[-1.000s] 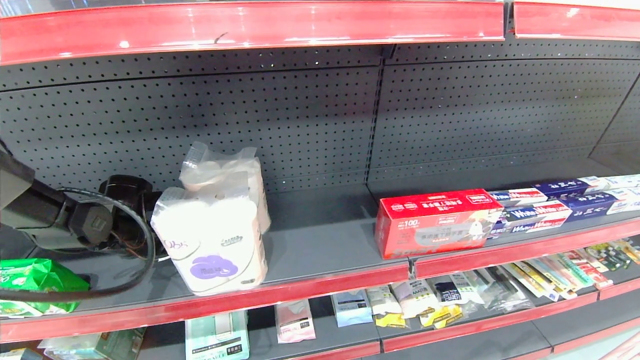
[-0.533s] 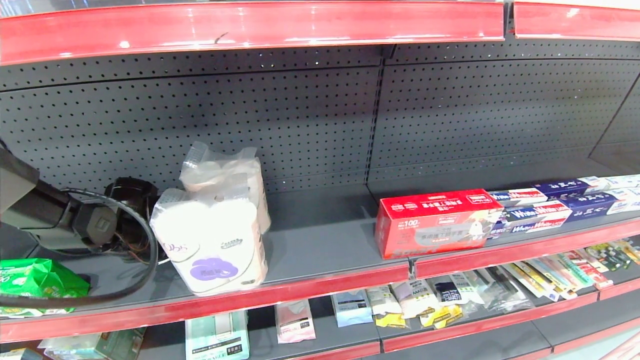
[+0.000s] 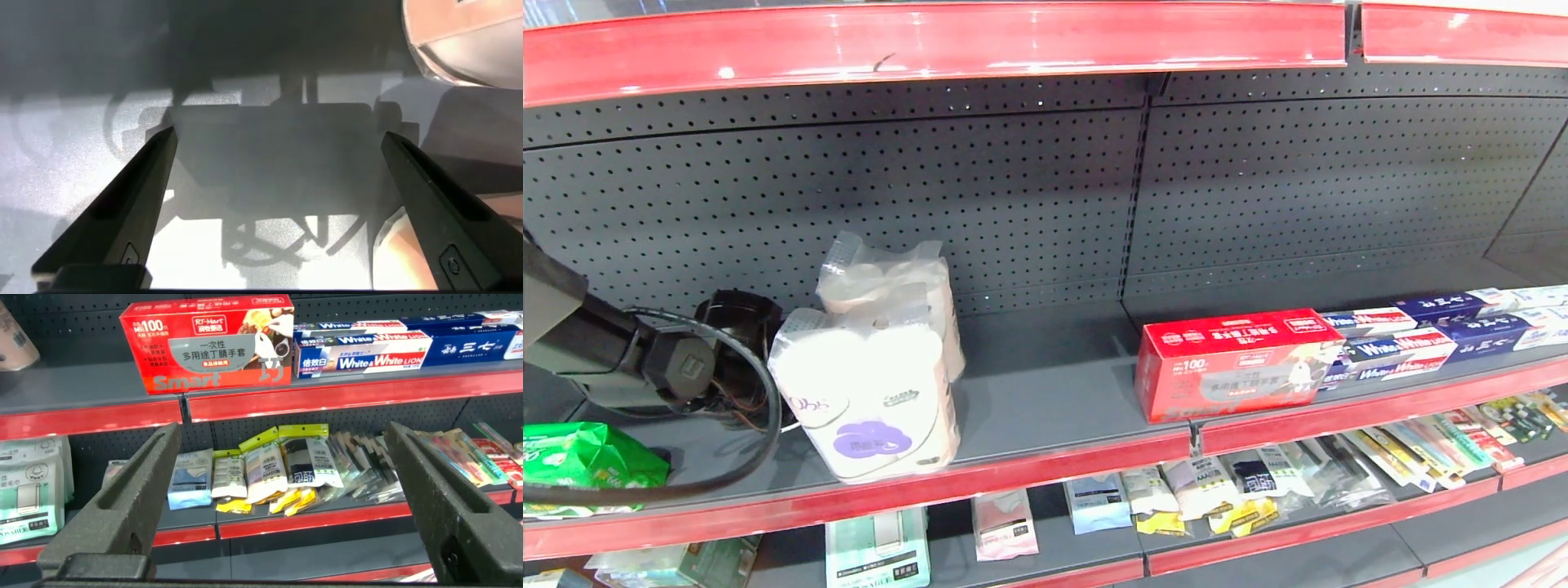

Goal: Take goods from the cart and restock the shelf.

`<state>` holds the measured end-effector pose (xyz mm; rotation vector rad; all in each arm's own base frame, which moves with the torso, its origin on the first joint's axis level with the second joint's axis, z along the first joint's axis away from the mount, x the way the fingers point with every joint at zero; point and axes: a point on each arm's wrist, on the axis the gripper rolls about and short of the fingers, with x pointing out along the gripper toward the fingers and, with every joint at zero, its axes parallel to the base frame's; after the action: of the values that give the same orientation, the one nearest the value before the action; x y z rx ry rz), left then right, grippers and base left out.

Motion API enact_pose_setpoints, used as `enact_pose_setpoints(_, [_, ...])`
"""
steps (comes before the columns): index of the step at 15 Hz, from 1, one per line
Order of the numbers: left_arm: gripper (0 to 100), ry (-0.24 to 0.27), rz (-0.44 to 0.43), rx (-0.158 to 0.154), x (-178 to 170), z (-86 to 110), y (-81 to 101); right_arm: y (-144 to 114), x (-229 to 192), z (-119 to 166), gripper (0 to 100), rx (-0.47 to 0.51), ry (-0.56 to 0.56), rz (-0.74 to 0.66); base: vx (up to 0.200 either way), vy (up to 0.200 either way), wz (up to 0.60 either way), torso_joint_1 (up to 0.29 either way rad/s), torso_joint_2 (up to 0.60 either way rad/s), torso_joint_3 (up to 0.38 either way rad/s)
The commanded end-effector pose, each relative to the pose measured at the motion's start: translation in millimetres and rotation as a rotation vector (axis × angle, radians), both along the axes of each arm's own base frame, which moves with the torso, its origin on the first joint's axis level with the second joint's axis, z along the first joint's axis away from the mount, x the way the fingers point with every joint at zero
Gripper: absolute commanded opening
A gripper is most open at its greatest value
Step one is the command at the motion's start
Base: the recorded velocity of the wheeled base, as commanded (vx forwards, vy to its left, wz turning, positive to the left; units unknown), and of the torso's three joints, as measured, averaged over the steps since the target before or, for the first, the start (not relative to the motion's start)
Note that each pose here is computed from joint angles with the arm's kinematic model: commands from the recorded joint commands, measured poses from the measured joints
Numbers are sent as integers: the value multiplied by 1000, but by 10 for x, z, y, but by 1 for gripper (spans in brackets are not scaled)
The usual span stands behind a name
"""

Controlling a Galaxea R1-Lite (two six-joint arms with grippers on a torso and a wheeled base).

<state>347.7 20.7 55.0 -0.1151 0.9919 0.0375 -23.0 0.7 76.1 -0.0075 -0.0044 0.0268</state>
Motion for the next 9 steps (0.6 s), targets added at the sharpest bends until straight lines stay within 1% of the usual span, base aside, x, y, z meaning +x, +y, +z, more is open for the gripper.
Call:
enact_pose_setpoints(1, [100,13,-1,1,-5,-9,-6,0,1,0,100,0,1,1,0,0,0,0,0,0])
enact_pose_setpoints(2, [100,25,-4,0,-10,-9,-17,0,2,-4,100,0,3,1,0,0,0,0,0,0])
enact_pose_setpoints(9, [100,20,-17,4,2,1,-63,0,1,0,100,0,1,1,0,0,0,0,0,0])
